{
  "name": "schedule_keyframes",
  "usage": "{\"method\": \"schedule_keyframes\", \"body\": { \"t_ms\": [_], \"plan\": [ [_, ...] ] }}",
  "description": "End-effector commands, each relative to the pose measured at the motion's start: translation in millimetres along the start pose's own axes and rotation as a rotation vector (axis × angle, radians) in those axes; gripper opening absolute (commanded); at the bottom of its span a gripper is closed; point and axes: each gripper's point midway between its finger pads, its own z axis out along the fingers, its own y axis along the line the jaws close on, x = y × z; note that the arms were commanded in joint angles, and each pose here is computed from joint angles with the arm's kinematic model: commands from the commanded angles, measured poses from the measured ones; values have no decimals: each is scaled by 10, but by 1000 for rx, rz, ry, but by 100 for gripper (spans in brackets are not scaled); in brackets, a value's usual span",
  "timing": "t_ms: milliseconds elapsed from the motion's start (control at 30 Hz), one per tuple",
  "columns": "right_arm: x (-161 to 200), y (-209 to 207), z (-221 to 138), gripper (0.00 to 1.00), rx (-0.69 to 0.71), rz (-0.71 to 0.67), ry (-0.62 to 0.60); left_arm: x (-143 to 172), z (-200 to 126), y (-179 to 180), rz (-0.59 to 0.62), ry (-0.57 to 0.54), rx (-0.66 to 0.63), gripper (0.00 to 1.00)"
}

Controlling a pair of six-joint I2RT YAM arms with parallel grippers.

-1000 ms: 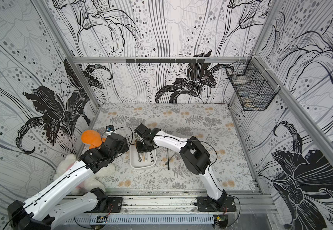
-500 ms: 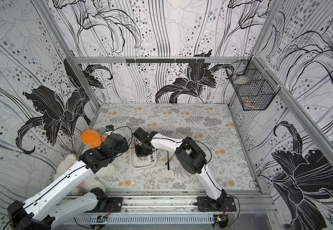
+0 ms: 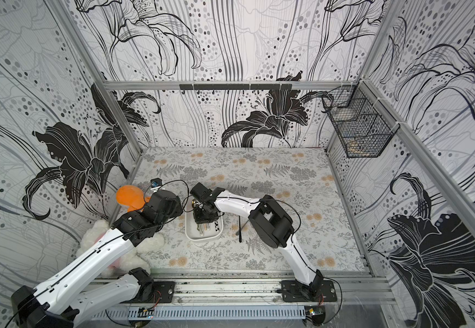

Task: Put the spoon into the storage box
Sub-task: Place the spoon in the storage box.

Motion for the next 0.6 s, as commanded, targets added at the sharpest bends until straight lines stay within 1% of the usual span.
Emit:
{"method": "schedule_keyframes", "body": {
  "t_ms": [0,100,233,300,367,433,533,567],
  "plan": [
    [-51,14,-80,28,15,-30,-29,22,37,35,0,2,-15,63],
    [-156,91,-313,28,6,-71,-100,21,40,33,-1,3,-14,63],
    [-412,-33,-806,29,49,-118,-253,42,51,-1,0,12,2,63],
    [-503,-285,-1043,29,71,-100,-323,56,61,-36,1,23,17,63],
    [-596,-640,-1302,30,108,-57,-397,64,65,-94,2,30,46,63],
    [-648,-1101,-1539,30,179,4,-467,70,70,-202,-2,43,96,63],
    [-598,-1738,-1753,30,275,89,-531,70,86,-391,-15,66,156,63],
    [-549,-1943,-1743,30,309,119,-530,73,83,-471,-16,71,170,62]
  ]
}}
